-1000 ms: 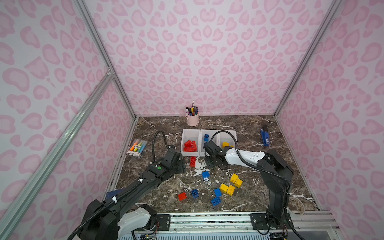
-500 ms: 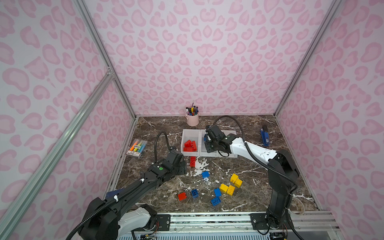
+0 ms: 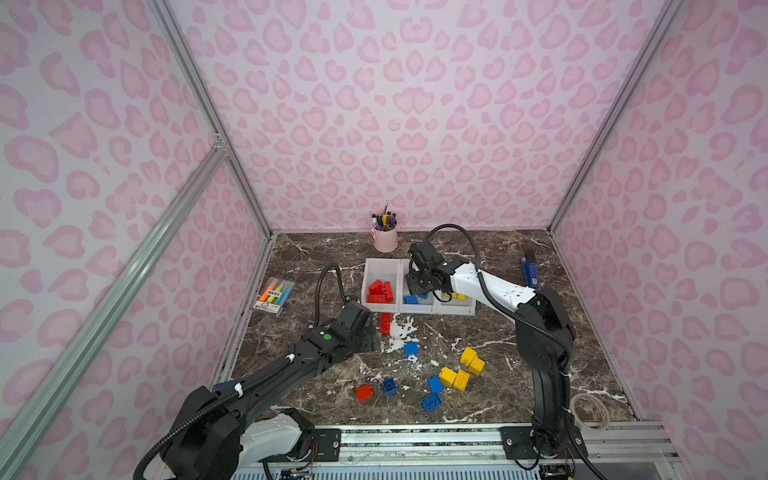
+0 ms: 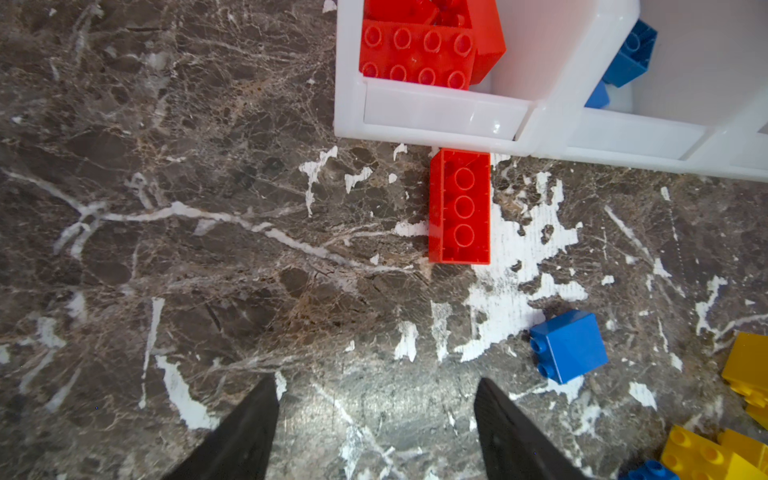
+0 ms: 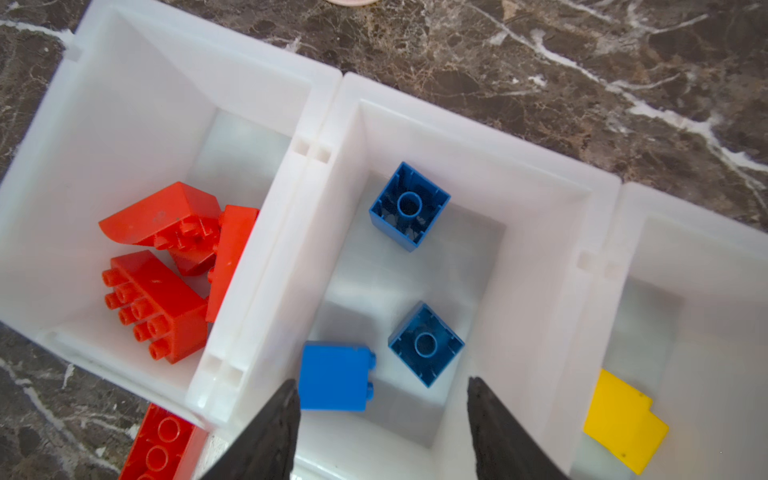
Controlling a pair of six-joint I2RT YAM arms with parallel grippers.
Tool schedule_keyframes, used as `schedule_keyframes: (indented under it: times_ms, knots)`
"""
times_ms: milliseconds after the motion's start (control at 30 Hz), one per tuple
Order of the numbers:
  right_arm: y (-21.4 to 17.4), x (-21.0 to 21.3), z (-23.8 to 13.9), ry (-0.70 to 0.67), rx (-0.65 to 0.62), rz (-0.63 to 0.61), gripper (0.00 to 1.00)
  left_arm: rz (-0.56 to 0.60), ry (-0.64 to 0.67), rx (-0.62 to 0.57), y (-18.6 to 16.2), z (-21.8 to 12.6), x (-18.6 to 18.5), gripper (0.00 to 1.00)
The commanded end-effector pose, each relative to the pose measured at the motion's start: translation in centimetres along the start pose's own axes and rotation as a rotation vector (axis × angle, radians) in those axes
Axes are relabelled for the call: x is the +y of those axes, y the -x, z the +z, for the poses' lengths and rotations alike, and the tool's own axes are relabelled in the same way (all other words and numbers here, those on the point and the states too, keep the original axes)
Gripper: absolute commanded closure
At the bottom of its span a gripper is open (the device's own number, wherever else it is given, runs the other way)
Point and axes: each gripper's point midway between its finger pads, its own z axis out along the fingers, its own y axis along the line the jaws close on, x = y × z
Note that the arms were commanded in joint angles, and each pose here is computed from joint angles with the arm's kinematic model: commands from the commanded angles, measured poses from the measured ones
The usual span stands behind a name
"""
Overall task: Sort the legos into containers by color
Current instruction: 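Lift the blue brick into the middle compartment and open the right gripper, then lower the left gripper onto the long red brick while the right gripper moves back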
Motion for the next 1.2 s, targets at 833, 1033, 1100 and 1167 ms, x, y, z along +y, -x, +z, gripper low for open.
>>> schedule_keyframes:
  times_ms: [833,1033,1100,1167]
  knots:
    - [-9.2,-4.3,-9.2,-0.043,-0.014,0.129,0.34,0.188,0.008,0.099,3.0,7.0,-5.0,0.30]
    - [-10.3,-5.0,-9.8,-0.054,-0.020,0.158,0.34,0.218,0.018,0.126,3.1,8.7,-5.5,0.36]
    - [-10.4,-5.0,-9.9,-0.055,-0.020,0.162,0.34,0.222,0.020,0.133,3.0,9.0,-5.5,0.39]
    - [-10.5,-5.1,-9.9,-0.057,-0.019,0.167,0.34,0.223,0.021,0.134,3.0,9.2,-5.6,0.42]
